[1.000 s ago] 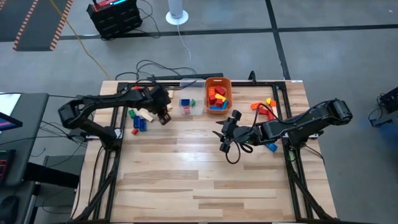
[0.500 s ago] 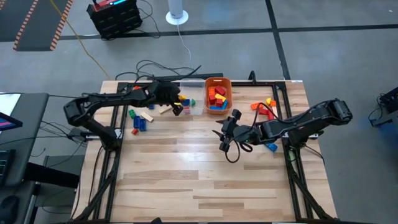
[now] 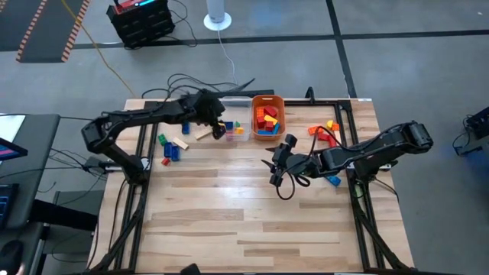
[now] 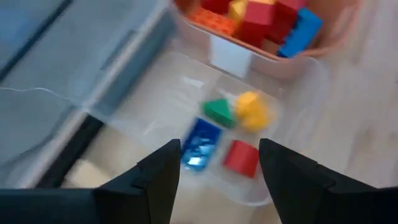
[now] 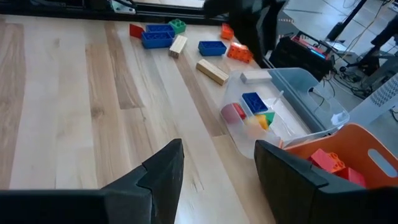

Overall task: Sort blocks by size
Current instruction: Put the wood rectangle block into the clear bin

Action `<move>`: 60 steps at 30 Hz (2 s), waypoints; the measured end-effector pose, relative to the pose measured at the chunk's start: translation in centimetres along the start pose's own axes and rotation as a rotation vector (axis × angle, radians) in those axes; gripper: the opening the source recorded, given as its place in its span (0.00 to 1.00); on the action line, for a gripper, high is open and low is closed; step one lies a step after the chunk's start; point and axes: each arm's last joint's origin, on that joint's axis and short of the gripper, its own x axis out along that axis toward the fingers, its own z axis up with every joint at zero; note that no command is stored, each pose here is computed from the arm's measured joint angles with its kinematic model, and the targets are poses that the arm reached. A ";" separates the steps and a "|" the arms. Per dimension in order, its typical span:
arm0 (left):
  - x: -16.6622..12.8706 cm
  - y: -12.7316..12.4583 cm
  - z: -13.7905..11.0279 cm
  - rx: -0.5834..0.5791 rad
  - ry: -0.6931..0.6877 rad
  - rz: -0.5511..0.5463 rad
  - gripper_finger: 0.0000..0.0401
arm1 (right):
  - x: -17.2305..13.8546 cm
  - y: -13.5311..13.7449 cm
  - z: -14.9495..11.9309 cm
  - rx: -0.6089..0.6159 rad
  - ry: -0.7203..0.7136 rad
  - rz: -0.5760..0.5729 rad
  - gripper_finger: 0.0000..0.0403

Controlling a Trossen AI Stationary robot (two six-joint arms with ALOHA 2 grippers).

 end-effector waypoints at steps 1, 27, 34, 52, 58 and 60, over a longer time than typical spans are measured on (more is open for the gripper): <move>-0.3 0.4 -0.1 0.004 0.013 0.017 0.53 | 0.0 0.0 -0.1 0.003 0.007 -0.001 0.56; 1.8 2.4 -10.3 -0.131 0.036 0.102 0.54 | -0.2 0.3 0.1 -0.001 -0.011 0.012 0.56; 4.8 2.2 -11.4 -0.123 0.077 0.044 0.54 | -0.4 0.7 0.0 -0.019 -0.015 0.027 0.56; 6.0 1.9 -12.6 -0.141 0.168 0.034 0.26 | -0.4 0.7 -0.1 -0.021 -0.001 0.028 0.56; 5.9 1.7 -13.0 -0.143 0.206 -0.003 0.24 | -0.4 0.7 -0.1 -0.023 0.001 0.028 0.56; 5.6 1.6 -12.9 -0.156 0.208 -0.029 0.24 | -0.4 0.6 -0.1 -0.022 0.002 0.027 0.56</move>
